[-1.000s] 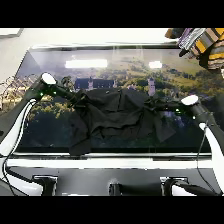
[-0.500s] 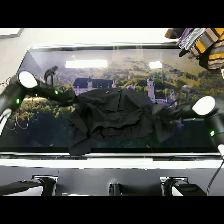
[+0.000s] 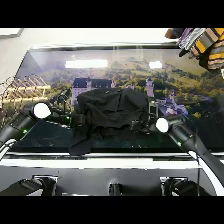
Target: Fold the clothes and pants, and hang the long-sleeved shirts on hangers.
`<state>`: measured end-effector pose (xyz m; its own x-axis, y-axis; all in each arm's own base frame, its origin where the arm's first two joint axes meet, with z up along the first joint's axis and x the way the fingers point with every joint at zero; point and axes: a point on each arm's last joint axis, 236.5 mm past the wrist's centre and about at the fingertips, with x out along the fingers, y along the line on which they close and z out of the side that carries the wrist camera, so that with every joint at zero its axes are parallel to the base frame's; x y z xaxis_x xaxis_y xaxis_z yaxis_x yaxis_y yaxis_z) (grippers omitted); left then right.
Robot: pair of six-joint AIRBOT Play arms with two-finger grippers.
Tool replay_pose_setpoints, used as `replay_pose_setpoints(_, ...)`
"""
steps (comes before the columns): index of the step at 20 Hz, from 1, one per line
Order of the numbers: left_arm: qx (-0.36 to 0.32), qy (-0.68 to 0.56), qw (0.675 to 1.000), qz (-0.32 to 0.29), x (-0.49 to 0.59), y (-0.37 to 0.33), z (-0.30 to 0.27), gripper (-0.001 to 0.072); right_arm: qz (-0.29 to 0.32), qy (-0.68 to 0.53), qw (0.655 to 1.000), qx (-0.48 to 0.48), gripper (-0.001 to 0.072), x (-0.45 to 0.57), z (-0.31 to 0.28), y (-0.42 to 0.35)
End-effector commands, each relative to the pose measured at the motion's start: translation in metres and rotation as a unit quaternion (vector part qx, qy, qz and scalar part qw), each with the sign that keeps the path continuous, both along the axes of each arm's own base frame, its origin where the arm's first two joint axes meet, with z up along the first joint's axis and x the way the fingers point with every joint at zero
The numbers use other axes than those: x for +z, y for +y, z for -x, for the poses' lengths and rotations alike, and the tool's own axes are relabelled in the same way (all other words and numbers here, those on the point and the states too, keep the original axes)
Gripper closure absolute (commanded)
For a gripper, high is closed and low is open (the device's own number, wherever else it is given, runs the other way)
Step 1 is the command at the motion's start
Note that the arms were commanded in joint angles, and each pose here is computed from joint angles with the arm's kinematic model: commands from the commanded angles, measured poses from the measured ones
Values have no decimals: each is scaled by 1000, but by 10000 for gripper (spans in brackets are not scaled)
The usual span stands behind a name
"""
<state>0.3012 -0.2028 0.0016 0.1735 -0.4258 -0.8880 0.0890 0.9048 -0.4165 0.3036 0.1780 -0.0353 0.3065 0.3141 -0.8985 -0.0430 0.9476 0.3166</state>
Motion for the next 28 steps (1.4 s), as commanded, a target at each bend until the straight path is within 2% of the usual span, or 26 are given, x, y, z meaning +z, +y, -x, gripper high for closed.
replay_pose_setpoints(1, -8, -1, 1000, -2, -3, -5, 7, 231, -3, -54, 998, -20, 327, -8, -36, 9)
replay_pose_setpoints(6, -6, -9, 1000, -3, -3, -4, 3, 231, 12, -98, 994, -41, 327, 18, -85, 12)
replay_pose_setpoints(11, -6, -11, 1000, -2, -3, -5, 2, 231, 28, -44, 998, -47, 323, 0, -82, 14)
replay_pose_setpoints(13, -6, -10, 1000, -3, -3, -5, 2, 231, 32, -25, 998, -47, 243, -4, -74, 13)
replay_pose_setpoints(14, -6, -10, 1000, -3, -3, -5, 2, 231, 26, -14, 999, -45, 145, -5, -69, 16)
replay_pose_setpoints(15, -6, -10, 1000, -3, -3, -5, 2, 231, 17, 0, 999, -37, 123, -6, -62, 21)
replay_pose_setpoints(19, -6, -10, 1000, -3, -3, -5, 2, 231, 12, 60, 998, -15, 126, -12, -33, 27)
replay_pose_setpoints(26, -5, -2, 1000, -6, -10, -3, 4, 231, 23, 62, 997, -36, 136, -41, -46, 26)
replay_pose_setpoints(28, -5, -2, 1000, -6, -11, -3, 4, 231, 30, 69, 997, -36, 234, -51, -47, 24)
